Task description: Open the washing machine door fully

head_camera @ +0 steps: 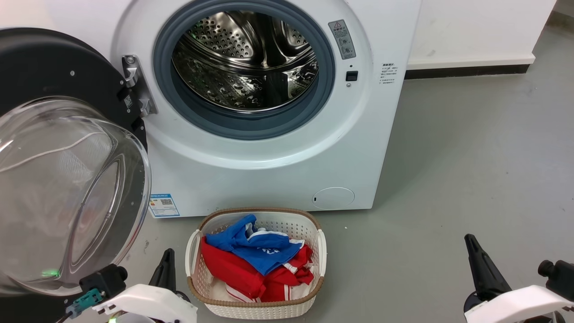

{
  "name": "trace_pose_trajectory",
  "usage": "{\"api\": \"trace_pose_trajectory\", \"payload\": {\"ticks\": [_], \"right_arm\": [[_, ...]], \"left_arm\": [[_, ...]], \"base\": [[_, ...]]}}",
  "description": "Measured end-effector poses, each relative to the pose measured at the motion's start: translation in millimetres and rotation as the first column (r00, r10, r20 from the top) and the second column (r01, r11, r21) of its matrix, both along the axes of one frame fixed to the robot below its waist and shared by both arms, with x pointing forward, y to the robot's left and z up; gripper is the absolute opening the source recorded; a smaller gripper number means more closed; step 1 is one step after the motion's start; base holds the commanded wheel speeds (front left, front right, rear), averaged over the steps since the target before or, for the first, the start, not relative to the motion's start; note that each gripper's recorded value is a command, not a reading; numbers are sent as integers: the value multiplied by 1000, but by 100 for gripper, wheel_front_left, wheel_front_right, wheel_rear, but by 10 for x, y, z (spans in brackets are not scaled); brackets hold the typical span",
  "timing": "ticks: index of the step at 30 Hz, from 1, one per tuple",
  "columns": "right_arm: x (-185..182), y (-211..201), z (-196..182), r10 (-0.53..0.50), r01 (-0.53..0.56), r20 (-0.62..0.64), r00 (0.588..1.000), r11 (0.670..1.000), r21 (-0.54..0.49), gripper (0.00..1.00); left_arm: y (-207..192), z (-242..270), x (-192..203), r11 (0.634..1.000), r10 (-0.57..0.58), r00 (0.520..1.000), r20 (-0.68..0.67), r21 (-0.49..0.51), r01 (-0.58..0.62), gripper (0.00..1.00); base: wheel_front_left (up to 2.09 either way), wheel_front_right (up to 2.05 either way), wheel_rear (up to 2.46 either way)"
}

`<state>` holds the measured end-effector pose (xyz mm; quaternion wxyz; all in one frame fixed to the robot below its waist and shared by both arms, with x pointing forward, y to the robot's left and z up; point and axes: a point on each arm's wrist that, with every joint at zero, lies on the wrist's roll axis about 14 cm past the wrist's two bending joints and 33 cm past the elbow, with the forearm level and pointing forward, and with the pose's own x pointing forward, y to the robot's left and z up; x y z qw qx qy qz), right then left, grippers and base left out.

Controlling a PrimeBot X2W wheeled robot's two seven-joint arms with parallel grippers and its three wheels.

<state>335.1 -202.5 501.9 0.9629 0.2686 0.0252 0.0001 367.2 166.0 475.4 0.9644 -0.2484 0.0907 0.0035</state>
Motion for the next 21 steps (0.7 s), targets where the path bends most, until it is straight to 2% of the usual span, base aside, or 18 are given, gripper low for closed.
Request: {"api": "trace_pose_trajectory", "payload": {"ticks": [9, 21], "right_arm": [[56, -9, -4, -11, 11, 0, 1000, 991, 136, 0], [145, -14, 7, -21, 19, 2, 1000, 952, 305, 0]], "left_arm": [[28, 4, 39, 990, 20, 1000, -18, -141, -23, 0], [55, 32, 82, 946, 40, 999, -29, -321, -47, 0]], "base": [[0, 0, 0], [0, 0, 0]]}}
